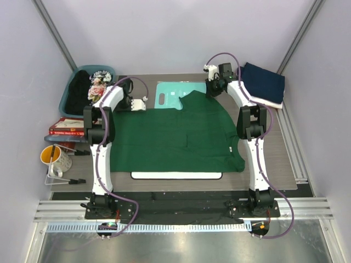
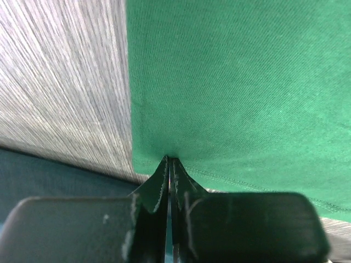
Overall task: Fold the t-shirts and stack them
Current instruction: Grap the side of the flattened tshirt furthest away from the robot with both arms
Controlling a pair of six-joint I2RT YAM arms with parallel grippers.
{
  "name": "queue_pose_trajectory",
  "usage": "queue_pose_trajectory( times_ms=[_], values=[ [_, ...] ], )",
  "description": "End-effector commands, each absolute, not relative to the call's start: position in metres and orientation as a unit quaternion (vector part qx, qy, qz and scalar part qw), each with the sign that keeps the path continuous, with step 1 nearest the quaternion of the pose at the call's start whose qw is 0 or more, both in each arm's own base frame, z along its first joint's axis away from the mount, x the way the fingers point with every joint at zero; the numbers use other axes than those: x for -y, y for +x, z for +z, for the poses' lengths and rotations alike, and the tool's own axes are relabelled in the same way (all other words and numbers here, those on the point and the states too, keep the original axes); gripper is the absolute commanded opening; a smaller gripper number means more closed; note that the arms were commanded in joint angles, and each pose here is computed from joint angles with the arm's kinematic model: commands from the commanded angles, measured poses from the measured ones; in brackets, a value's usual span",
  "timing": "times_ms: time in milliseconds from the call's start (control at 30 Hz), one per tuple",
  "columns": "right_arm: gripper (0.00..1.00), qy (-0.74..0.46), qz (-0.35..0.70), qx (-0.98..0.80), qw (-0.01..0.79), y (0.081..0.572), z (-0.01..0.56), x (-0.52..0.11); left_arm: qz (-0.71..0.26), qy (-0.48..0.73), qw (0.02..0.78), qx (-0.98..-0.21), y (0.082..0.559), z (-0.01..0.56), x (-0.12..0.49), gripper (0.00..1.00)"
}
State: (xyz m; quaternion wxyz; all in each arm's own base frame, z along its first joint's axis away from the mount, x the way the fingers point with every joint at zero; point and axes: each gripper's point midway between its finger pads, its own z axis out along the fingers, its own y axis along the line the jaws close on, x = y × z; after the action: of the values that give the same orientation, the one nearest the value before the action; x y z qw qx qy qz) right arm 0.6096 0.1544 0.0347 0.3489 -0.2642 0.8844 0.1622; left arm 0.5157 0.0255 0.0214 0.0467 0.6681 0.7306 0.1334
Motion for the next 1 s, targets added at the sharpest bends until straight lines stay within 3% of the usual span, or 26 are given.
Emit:
queue_pose_trajectory(
  times_ms=[0, 167, 467, 700, 800, 867, 967],
  values=[
    [0.11, -0.285, 0.16, -0.867, 0.376, 0.61, 0.073, -0.161, 0.102, 0.671, 0.055, -0.732, 0.512, 0.014, -0.018, 0.0],
    [0.11, -0.287, 0.164, -0.866, 0.375, 0.608, 0.076, -0.163, 0.102, 0.67, 0.069, -0.733, 0.511, 0.027, -0.011, 0.0],
    [0.1, -0.292, 0.16, -0.864, 0.378, 0.607, 0.082, -0.163, 0.158, 0.627, 0.177, -0.742, 0.538, 0.096, -0.003, 0.0],
    [0.1, -0.299, 0.157, -0.861, 0.38, 0.607, 0.085, -0.165, 0.193, 0.627, 0.183, -0.732, 0.54, 0.114, -0.006, 0.0],
    [0.1, -0.302, 0.159, -0.86, 0.379, 0.605, 0.084, -0.168, 0.212, 0.624, 0.177, -0.732, 0.549, 0.101, -0.015, 0.52],
    [0.1, -0.307, 0.159, -0.859, 0.379, 0.605, 0.084, -0.172, 0.208, 0.626, 0.174, -0.731, 0.554, 0.092, -0.014, 0.61],
    [0.1, -0.309, 0.158, -0.857, 0.381, 0.605, 0.086, -0.174, 0.196, 0.633, 0.165, -0.731, 0.56, 0.079, -0.015, 0.65]
  ],
)
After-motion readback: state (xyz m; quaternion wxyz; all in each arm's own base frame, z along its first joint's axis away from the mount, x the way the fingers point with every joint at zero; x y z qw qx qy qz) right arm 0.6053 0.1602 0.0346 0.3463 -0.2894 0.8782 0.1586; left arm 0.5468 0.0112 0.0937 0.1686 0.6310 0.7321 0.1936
